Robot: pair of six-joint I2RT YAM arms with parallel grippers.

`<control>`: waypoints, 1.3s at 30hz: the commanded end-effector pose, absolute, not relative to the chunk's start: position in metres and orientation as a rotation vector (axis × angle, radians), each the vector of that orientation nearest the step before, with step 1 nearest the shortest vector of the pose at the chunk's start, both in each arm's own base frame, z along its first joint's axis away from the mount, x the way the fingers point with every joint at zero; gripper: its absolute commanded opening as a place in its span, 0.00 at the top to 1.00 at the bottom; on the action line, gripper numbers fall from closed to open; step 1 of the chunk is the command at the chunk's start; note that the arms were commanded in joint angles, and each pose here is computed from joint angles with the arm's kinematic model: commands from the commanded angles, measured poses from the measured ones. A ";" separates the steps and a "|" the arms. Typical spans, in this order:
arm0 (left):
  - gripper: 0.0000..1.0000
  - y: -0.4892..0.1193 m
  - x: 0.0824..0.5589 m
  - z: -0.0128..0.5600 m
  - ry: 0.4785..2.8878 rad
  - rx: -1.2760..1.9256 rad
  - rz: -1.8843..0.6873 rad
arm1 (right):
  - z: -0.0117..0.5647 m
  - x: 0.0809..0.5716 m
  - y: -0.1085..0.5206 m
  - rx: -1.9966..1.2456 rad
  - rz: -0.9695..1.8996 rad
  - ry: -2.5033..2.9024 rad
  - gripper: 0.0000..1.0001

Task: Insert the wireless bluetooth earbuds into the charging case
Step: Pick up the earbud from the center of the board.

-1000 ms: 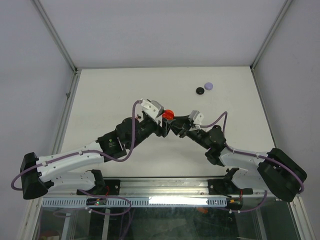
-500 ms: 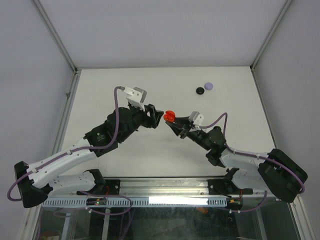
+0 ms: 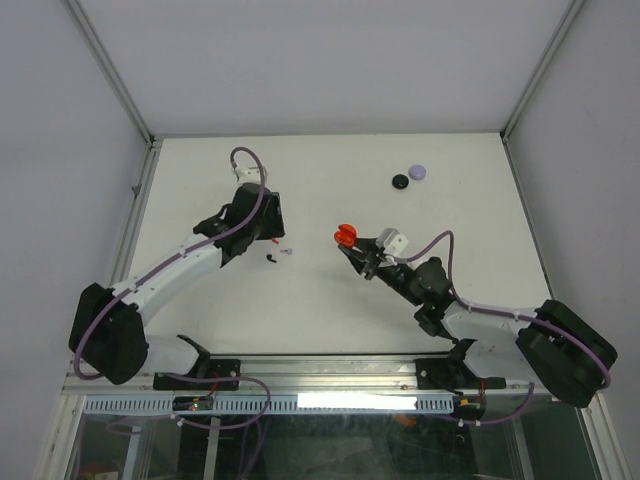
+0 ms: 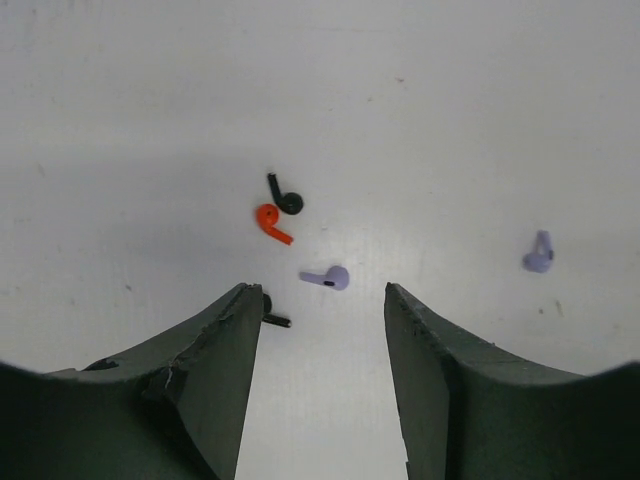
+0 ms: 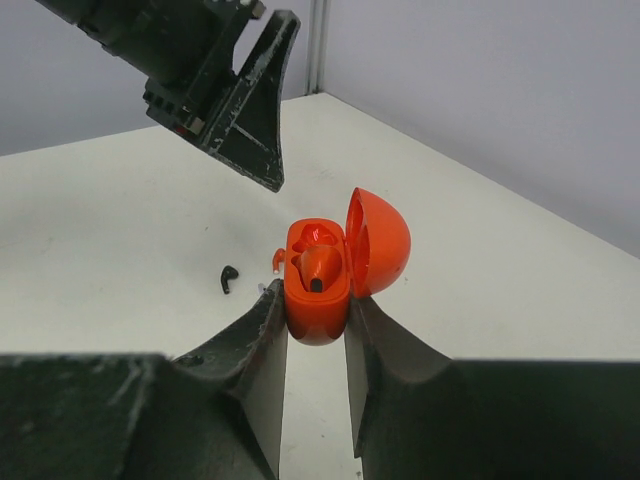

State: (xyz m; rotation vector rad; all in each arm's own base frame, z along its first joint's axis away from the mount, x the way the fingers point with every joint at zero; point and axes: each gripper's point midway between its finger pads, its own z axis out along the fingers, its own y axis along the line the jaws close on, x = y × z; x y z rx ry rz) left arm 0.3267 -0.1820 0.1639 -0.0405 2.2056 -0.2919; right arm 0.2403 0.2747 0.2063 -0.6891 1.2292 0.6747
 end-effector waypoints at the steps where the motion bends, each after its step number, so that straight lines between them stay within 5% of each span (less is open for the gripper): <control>1: 0.47 -0.168 0.349 0.144 2.266 -0.096 -0.209 | 0.216 0.242 0.268 -0.653 0.642 1.184 1.00; 18: 0.59 -0.163 0.384 0.058 2.502 -0.032 -0.097 | 0.212 0.242 0.265 -0.642 0.639 1.188 1.00; 39: 0.73 -0.166 0.379 0.026 2.614 0.023 -0.088 | 0.211 0.242 0.265 -0.639 0.644 1.196 1.00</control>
